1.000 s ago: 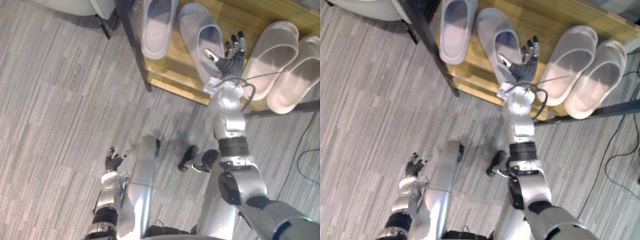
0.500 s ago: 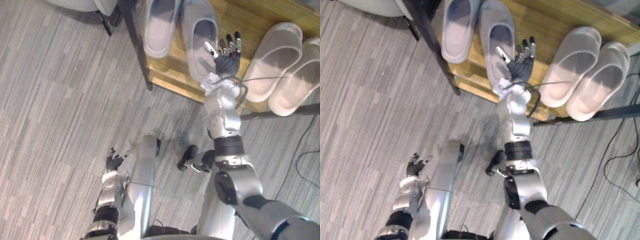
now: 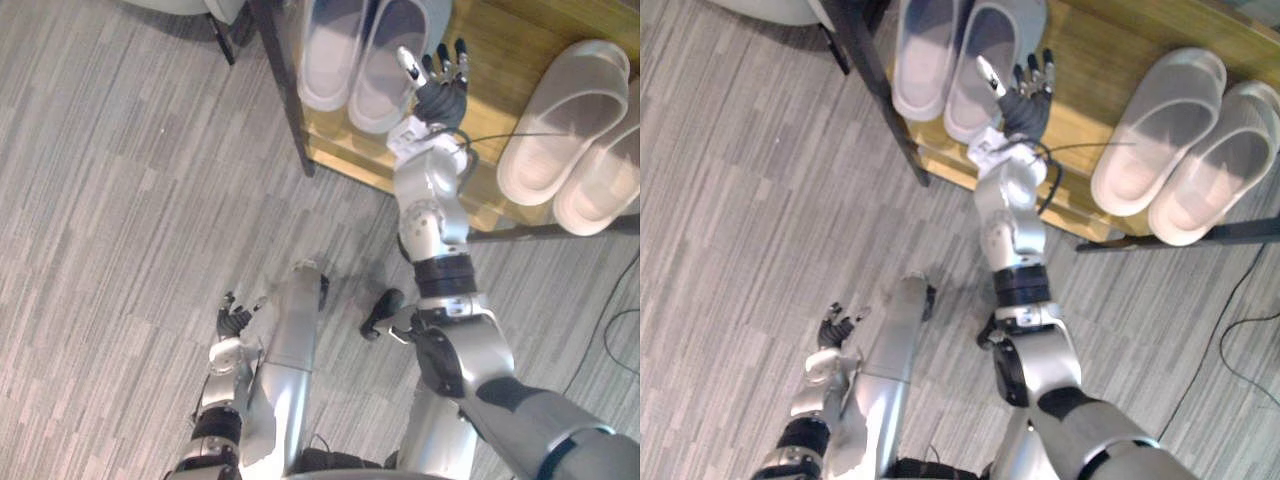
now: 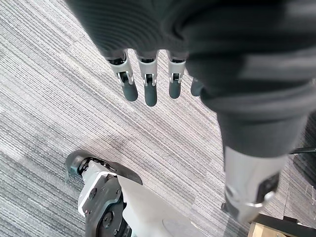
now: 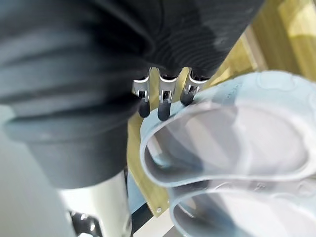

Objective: Organize the slippers on the shoe rack

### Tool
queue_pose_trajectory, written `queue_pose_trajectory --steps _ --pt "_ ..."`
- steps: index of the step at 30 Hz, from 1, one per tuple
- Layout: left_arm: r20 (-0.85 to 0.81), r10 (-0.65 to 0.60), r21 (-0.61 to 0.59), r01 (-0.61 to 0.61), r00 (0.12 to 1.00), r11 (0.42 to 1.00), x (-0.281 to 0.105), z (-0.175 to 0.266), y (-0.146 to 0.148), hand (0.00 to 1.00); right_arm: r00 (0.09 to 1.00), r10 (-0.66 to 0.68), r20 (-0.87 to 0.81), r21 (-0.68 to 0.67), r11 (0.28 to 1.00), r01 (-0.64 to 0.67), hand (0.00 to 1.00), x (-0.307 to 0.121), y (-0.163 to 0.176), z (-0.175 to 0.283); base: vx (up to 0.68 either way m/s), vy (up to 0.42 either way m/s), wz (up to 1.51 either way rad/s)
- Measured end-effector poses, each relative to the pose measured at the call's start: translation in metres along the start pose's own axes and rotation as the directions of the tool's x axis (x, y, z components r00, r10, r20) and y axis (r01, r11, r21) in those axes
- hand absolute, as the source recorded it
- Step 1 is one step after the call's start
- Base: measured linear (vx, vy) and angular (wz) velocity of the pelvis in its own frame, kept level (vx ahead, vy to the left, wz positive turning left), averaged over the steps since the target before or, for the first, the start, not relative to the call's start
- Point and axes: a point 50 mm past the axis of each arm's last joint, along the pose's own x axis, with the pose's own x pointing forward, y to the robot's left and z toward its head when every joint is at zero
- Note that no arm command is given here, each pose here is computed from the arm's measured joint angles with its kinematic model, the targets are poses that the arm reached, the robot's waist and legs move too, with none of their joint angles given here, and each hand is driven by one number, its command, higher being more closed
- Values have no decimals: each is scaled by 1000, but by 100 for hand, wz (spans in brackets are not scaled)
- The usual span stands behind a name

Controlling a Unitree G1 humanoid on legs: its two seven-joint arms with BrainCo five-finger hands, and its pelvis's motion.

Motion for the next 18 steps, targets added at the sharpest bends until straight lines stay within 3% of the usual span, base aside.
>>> queue_pose_trajectory --steps 11,18 --pt "-13 3 -15 -3 1000 1000 1 -1 -2 0 1000 12 11 -81 997 -11 0 6 -4 5 -8 13 -2" --pt "-44 39 -39 -41 998 998 -4 -13 8 0 999 4 -51 -184 983 -13 0 -16 -33 -23 -36 57 -6"
